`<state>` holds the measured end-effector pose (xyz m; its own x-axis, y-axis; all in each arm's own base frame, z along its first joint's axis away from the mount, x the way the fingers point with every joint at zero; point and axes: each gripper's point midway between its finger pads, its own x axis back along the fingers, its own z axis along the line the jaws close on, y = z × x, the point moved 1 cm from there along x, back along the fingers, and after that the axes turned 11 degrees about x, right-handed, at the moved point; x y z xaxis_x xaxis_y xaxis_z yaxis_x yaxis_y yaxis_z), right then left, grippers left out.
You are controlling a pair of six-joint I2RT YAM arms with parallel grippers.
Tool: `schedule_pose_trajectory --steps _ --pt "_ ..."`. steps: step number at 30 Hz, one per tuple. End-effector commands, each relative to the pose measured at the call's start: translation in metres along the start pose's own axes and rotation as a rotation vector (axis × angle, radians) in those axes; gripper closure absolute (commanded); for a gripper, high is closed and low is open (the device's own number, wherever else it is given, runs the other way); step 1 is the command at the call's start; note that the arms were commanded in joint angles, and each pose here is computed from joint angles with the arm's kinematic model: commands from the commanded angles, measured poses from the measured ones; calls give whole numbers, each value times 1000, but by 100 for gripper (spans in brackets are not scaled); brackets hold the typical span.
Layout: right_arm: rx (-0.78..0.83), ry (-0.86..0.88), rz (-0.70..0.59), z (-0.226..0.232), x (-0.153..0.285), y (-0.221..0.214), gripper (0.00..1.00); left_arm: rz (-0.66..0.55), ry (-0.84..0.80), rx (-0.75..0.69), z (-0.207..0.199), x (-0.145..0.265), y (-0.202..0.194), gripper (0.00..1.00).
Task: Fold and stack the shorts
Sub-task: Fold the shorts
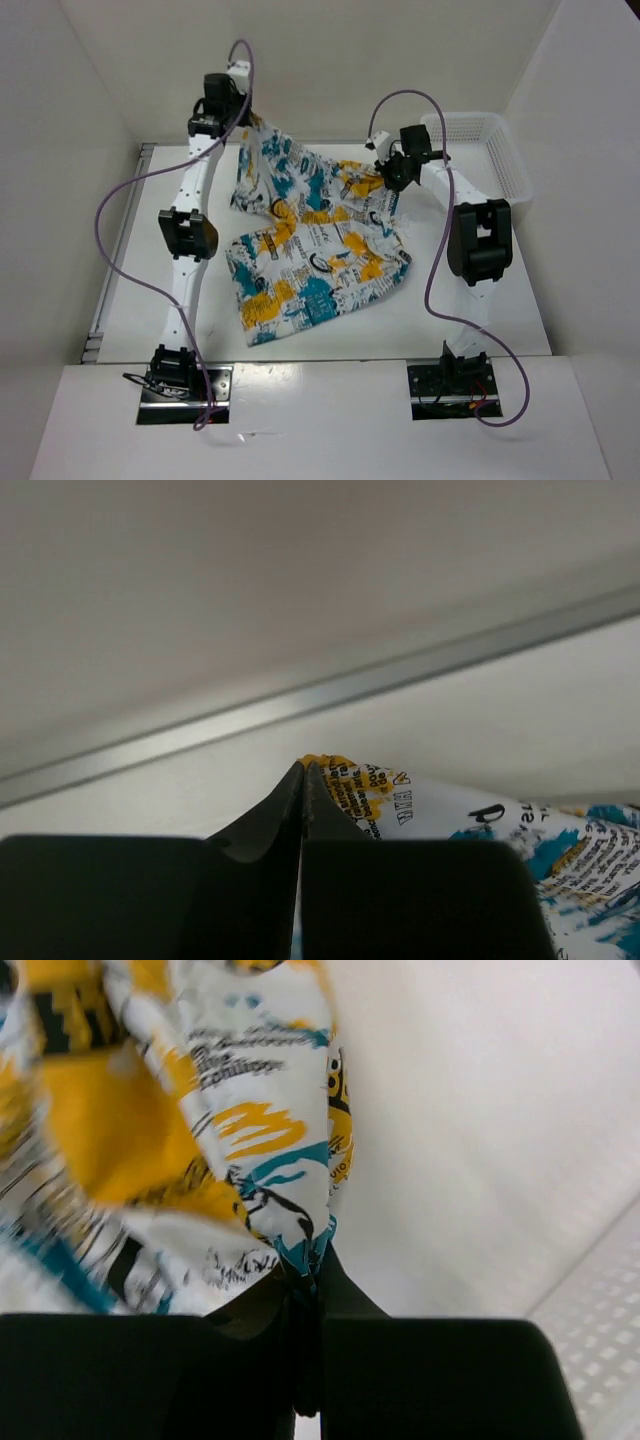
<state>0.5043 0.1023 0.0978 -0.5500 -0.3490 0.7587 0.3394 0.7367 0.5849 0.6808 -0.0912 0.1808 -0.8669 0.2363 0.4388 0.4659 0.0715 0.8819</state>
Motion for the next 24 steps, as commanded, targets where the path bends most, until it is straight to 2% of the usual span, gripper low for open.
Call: schedule_pose_trajectory --steps 1,2,3,4,5,6,9,11,13,18,19,24 --pt "85 -101 -31 -21 16 24 100 -199 57 -15 8 72 97 100" --pt "105 -82 -27 -10 15 25 100 -188 10 -19 -3 86 103 100" --pt "132 -97 -39 -7 22 34 100 -93 -7 -5 -7 93 82 100" --pt "150 -89 -23 1 22 31 100 -99 -24 -7 -13 112 91 100" --pt "157 -83 -25 6 24 32 100 -53 -19 2 -13 117 82 100" --pt "185 -82 -23 13 26 37 100 50 -7 21 -12 121 57 100" --pt "198 -120 -29 16 41 39 100 173 -3 44 -15 147 35 100" --pt "209 -131 -27 20 53 36 100 207 4 59 -11 158 30 100" --pt "221 -142 -6 25 64 26 100 267 -65 94 -16 172 20 100" --pt "274 -153 -13 46 83 23 100 189 -116 77 -33 205 51 100" --pt "279 -136 -5 55 82 17 100 174 -165 60 -53 215 57 100" --pt "277 -126 -6 70 92 9 100 148 -262 15 -97 222 64 100"
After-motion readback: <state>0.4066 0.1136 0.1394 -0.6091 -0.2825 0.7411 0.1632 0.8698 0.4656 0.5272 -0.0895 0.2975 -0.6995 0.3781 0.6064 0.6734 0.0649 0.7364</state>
